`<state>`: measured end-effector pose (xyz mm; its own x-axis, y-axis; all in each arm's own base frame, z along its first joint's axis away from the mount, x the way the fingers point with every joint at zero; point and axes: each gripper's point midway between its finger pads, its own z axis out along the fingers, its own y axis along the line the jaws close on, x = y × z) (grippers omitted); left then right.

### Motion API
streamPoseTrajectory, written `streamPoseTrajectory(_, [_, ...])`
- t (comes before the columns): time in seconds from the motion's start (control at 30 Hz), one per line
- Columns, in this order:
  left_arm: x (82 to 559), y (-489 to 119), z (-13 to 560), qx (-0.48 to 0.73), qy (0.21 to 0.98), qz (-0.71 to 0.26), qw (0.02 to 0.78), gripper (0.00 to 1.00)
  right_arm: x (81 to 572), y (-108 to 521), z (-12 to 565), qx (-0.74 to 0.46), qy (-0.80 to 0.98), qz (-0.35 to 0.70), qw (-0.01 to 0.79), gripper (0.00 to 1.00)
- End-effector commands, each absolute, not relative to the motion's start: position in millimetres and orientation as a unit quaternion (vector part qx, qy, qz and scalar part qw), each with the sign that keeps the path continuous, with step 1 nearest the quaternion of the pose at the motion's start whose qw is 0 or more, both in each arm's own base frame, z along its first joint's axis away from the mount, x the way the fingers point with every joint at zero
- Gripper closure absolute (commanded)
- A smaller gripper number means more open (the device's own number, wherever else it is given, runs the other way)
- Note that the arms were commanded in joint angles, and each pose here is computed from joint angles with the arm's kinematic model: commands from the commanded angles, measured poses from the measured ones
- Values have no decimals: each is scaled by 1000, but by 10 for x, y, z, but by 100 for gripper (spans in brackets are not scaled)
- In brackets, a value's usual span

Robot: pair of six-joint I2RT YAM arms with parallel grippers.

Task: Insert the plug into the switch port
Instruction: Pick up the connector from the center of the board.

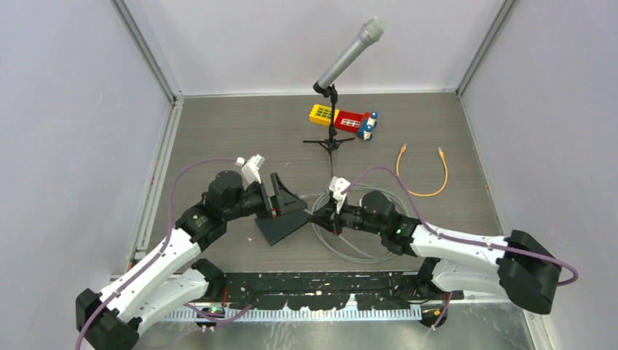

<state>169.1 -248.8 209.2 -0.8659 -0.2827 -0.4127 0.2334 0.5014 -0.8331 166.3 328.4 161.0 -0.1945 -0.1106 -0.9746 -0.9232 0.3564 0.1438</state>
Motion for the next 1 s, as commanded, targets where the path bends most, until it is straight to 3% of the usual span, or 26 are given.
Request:
streamPoseTrajectory(0.0, [1693, -2369, 2738, 20, 787, -511, 345, 0, 1693, 3163, 2155, -368, 635, 408, 543, 100])
streamPoseTrajectory(0.27, [1802, -1793, 2960, -1, 796, -392, 462, 0, 1309, 2634, 2915, -349, 597, 434, 577, 100])
streamPoseTrajectory(0.47, [1857, -1676, 2722, 17, 812, -341, 474, 0, 1007, 2238, 3496, -342, 532, 456, 627, 100])
streamPoseTrajectory(0.97, [2149, -1955, 2330, 86, 821, -319, 465, 0, 606, 1604, 4215, -367, 438, 421, 704, 99])
